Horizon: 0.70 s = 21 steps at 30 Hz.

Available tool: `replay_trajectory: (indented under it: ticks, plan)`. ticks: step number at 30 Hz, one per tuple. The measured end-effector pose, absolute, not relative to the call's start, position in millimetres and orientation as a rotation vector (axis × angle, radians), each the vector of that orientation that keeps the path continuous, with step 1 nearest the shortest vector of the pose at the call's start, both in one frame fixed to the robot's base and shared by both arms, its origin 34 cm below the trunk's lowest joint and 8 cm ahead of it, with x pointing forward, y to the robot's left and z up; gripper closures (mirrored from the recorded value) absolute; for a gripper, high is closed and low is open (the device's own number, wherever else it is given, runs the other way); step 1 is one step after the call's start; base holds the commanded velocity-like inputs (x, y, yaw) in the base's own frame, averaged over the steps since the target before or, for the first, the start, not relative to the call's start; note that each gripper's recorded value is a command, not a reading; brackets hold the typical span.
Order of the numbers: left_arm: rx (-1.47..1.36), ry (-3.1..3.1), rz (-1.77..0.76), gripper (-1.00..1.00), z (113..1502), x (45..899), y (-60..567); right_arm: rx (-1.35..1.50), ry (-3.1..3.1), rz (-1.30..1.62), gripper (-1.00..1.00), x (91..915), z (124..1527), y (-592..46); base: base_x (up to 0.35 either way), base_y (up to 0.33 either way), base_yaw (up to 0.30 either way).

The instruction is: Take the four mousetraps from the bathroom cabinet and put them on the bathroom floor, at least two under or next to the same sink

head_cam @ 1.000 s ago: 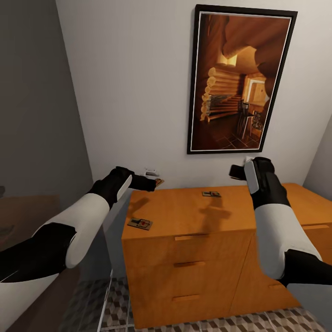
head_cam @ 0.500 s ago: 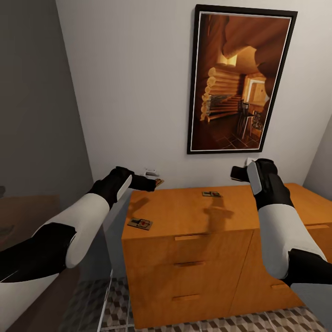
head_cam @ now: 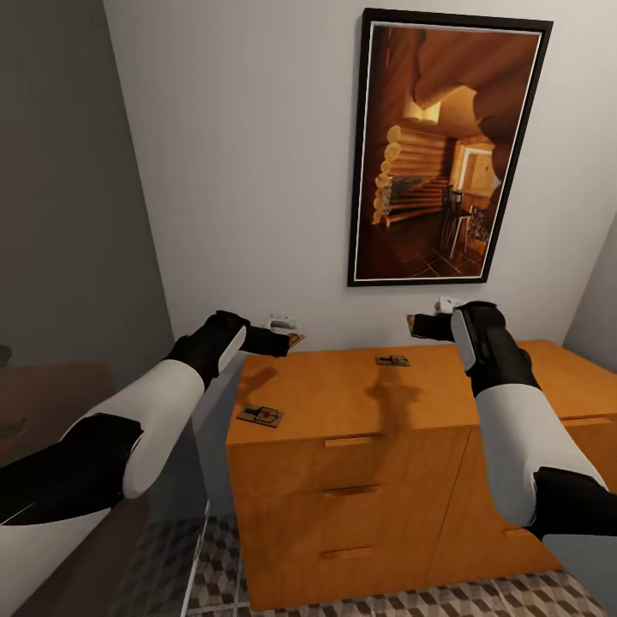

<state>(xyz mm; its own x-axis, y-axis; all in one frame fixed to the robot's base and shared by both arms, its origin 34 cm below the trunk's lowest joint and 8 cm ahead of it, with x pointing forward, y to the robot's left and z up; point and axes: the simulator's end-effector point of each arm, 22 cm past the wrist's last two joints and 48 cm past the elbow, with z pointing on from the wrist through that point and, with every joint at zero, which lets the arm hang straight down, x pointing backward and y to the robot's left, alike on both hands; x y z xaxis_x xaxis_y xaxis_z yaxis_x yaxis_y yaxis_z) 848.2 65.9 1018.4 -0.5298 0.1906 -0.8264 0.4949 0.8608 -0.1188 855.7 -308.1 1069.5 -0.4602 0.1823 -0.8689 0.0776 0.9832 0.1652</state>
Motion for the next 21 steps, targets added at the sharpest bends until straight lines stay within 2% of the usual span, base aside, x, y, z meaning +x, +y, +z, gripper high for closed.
replay_trajectory:
  ticks: [6,21]
  plan:
    - [0.476,2.131,-0.462,1.00,1018.8,847.1,62.3,0.092,2.059,0.147,1.00,856.0,1066.8,-294.5,-0.230,0.000,0.000]
    - [0.457,2.134,-0.501,1.00,1018.3,845.6,58.9,0.070,2.079,0.163,1.00,854.1,1058.0,-306.1,-0.338,0.000,0.000]
